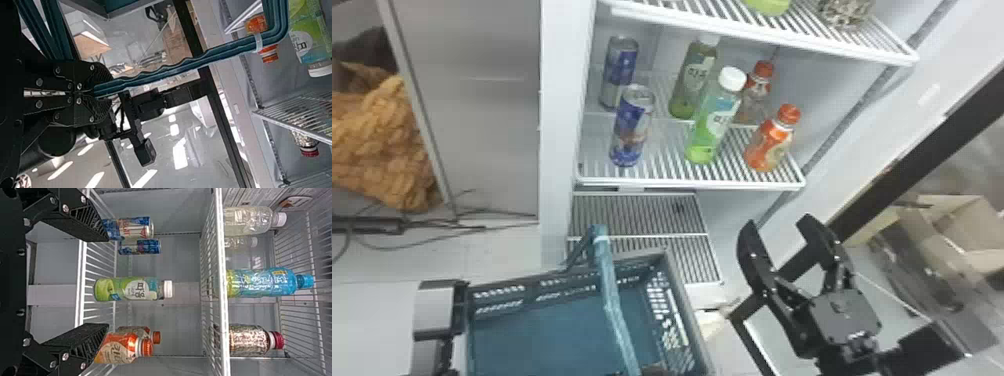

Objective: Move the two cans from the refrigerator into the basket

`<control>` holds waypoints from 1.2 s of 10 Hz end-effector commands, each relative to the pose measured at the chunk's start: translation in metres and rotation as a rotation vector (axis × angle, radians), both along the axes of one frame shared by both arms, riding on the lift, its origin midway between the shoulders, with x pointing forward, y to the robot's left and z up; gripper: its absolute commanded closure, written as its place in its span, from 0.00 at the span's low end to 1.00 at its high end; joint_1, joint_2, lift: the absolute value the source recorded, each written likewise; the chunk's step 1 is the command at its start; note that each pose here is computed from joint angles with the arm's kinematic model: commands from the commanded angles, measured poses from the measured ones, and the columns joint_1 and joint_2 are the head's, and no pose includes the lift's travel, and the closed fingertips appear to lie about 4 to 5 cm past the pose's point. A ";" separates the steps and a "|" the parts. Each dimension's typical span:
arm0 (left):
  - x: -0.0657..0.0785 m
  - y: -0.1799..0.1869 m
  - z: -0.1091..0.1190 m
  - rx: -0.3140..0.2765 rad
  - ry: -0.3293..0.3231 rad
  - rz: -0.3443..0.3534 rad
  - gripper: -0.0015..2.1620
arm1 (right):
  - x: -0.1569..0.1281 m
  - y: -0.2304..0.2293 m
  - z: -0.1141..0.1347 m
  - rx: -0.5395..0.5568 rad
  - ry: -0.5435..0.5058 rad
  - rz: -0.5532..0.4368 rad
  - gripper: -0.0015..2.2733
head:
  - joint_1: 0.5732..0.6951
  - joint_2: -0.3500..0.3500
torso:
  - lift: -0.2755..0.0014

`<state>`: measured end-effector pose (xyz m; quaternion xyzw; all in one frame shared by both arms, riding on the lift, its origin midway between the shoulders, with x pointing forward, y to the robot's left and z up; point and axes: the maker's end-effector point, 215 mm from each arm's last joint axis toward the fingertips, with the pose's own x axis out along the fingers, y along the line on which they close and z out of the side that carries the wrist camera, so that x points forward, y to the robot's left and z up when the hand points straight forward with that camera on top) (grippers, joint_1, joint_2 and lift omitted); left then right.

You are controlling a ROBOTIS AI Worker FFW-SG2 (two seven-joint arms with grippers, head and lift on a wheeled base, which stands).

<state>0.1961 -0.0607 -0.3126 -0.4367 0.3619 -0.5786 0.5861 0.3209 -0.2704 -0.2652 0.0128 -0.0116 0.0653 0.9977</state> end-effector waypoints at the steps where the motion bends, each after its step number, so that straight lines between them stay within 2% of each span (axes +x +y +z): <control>1: 0.000 0.000 0.001 -0.004 0.001 0.001 0.56 | 0.004 0.012 -0.002 0.022 -0.003 0.025 0.11 | 1.00 0.00 | 0.00; 6: 0.001 -0.001 0.006 -0.021 0.003 0.003 0.56 | 0.042 0.024 -0.004 0.031 -0.037 0.062 0.11 | 1.00 0.00 | 0.00; 8: 0.001 -0.001 0.007 -0.023 0.002 0.003 0.56 | 0.058 0.037 -0.012 0.054 -0.041 0.112 0.11 | 1.00 0.00 | 0.00; 12: 0.001 -0.003 0.008 -0.025 -0.001 0.001 0.56 | 0.093 0.045 -0.024 0.063 -0.045 0.148 0.11 | 1.00 0.00 | 0.00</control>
